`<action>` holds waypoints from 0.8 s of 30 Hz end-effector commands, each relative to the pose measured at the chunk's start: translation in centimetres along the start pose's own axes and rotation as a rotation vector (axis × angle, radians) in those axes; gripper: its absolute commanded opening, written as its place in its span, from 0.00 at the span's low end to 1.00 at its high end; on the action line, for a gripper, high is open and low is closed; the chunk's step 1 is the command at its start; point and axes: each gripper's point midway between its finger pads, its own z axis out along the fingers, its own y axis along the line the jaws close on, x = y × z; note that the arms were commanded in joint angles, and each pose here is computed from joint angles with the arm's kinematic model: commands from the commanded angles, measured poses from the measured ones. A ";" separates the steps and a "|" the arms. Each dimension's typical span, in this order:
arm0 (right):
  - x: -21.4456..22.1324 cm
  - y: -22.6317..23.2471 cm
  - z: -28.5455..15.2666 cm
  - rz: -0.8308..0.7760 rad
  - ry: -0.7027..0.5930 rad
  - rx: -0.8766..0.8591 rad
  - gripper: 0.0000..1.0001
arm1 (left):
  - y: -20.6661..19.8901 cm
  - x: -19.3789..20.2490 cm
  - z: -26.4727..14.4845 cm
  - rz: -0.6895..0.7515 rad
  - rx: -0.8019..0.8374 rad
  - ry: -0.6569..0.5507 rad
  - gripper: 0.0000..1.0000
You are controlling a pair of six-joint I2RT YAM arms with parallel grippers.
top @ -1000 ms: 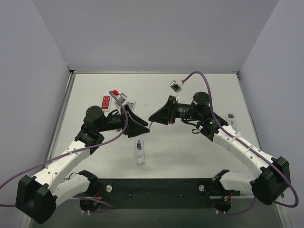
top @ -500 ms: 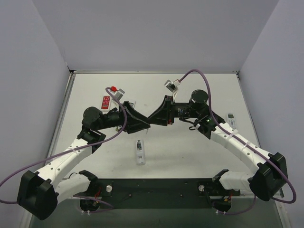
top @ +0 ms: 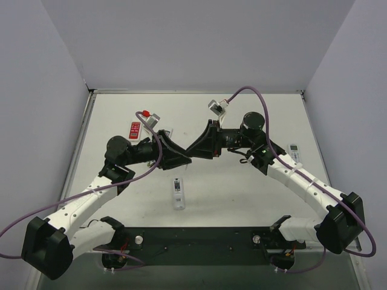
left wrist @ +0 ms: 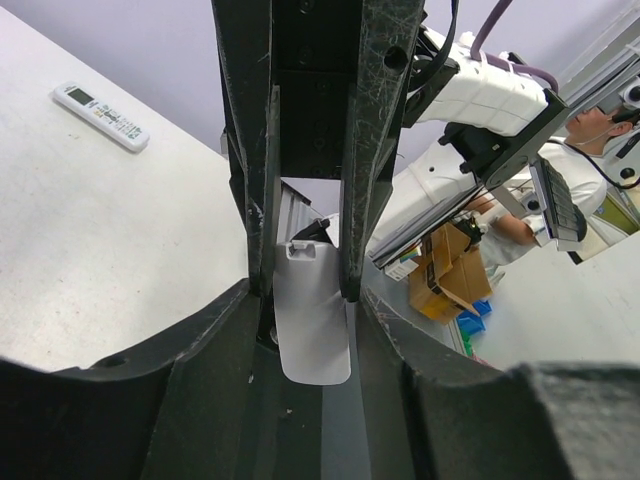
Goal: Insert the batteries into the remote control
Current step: Pick up the battery cover at the center of the board.
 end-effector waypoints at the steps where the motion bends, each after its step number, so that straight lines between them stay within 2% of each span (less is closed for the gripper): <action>1: -2.1 2.1 0.3 -0.130 -0.036 -0.080 0.00 | -0.8 -0.1 0.0 0.038 0.025 0.007 0.49; 10: -1.5 1.3 0.2 -0.128 -0.026 -0.042 0.01 | 0.1 0.6 -0.2 0.030 -0.019 0.026 0.19; 13: -1.4 0.8 0.0 -0.126 -0.021 -0.017 0.15 | 0.6 0.7 -0.4 0.028 -0.050 0.024 0.15; 14: -1.4 0.8 0.0 -0.127 -0.020 -0.010 0.25 | 1.2 0.9 -0.4 0.023 -0.077 0.024 0.14; 16: -1.4 0.2 -0.2 -0.131 -0.024 0.026 0.37 | 1.6 1.1 -0.6 0.023 -0.105 0.024 0.08; 17: -1.5 0.0 -0.3 -0.131 -0.028 0.045 0.48 | 2.5 1.4 -0.8 0.014 -0.152 0.025 0.05; 19: -1.7 -1.3 -0.8 -0.121 -0.049 0.128 0.57 | 3.3 1.3 -1.2 0.018 -0.216 0.021 0.00; 20: -2.0 -2.2 -1.2 -0.118 -0.062 0.175 0.63 | 5.2 2.1 -1.8 0.002 -0.313 0.037 0.00; 24: -2.0 -5.2 -3.5 -0.105 -0.107 0.389 0.76 | 8.7 3.4 -4.0 -0.015 -0.582 0.048 0.00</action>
